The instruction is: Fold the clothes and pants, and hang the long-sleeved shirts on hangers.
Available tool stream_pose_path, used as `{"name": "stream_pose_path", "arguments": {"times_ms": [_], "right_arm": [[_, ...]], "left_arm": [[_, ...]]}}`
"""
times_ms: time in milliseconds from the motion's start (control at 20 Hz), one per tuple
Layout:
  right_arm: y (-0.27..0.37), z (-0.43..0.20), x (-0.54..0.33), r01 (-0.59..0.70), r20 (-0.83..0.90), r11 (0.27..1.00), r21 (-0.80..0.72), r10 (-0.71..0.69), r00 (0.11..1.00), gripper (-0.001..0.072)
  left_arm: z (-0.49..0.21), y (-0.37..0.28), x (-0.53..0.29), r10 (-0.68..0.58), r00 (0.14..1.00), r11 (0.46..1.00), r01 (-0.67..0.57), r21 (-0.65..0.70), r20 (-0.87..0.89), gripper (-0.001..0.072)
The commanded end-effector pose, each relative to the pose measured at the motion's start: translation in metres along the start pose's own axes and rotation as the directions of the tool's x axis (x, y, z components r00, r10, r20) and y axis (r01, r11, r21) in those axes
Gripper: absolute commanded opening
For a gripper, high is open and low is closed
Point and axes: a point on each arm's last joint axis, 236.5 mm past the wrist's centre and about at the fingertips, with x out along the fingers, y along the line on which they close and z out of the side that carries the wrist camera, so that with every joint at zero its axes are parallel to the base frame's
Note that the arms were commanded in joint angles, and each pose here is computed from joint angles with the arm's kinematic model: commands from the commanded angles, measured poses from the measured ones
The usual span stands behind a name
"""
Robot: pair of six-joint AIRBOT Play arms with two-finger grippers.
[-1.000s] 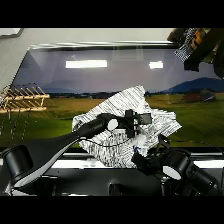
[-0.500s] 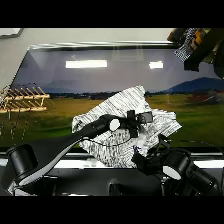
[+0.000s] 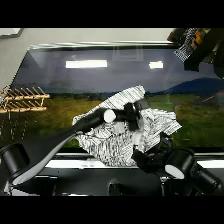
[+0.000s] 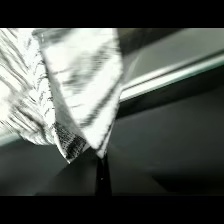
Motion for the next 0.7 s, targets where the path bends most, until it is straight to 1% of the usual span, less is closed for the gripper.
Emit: {"name": "stream_pose_path", "arguments": {"times_ms": [0, 100, 150, 250, 350, 400, 500, 550, 650], "right_arm": [[0.024, 0.050, -0.031, -0.114, 0.117, 0.989, 0.098, 0.103, 0.988, 0.0031], [0.039, 0.102, -0.063, -0.207, 0.226, 0.973, 0.105, 0.179, 0.957, 0.0031], [0.051, 0.127, -0.081, -0.261, 0.265, 0.963, 0.075, 0.233, 0.936, 0.0031], [0.092, 0.160, -0.119, -0.378, 0.285, 0.923, -0.069, 0.381, 0.879, 0.0031], [0.136, 0.184, -0.157, -0.446, 0.278, 0.868, -0.219, 0.494, 0.824, 0.0031], [0.160, 0.193, -0.176, -0.458, 0.276, 0.835, -0.304, 0.538, 0.797, 0.0031], [0.208, 0.205, -0.221, -0.489, 0.259, 0.745, -0.455, 0.635, 0.728, 0.0031], [0.225, 0.213, -0.246, -0.484, 0.278, 0.714, -0.506, 0.666, 0.692, 0.0031], [0.251, 0.221, -0.291, -0.473, 0.304, 0.656, -0.588, 0.721, 0.622, 0.0031]], "left_arm": [[0.036, 0.057, -0.049, 0.088, 0.995, 0.993, -0.084, -0.087, 0.046, 0.0019], [0.056, 0.089, -0.080, 0.158, 0.986, 0.980, -0.149, -0.135, 0.058, 0.0019], [0.068, 0.103, -0.095, 0.192, 0.978, 0.971, -0.178, -0.161, 0.078, 0.0019], [0.098, 0.128, -0.124, 0.255, 0.956, 0.955, -0.225, -0.191, 0.148, 0.0019], [0.129, 0.148, -0.156, 0.314, 0.925, 0.944, -0.279, -0.175, 0.216, 0.0019], [0.141, 0.157, -0.172, 0.343, 0.908, 0.937, -0.311, -0.161, 0.242, 0.0019], [0.163, 0.176, -0.213, 0.421, 0.863, 0.907, -0.406, -0.111, 0.281, 0.0019], [0.172, 0.187, -0.237, 0.467, 0.833, 0.882, -0.464, -0.085, 0.295, 0.0019], [0.186, 0.205, -0.287, 0.555, 0.767, 0.825, -0.559, -0.089, 0.322, 0.0019]]}}
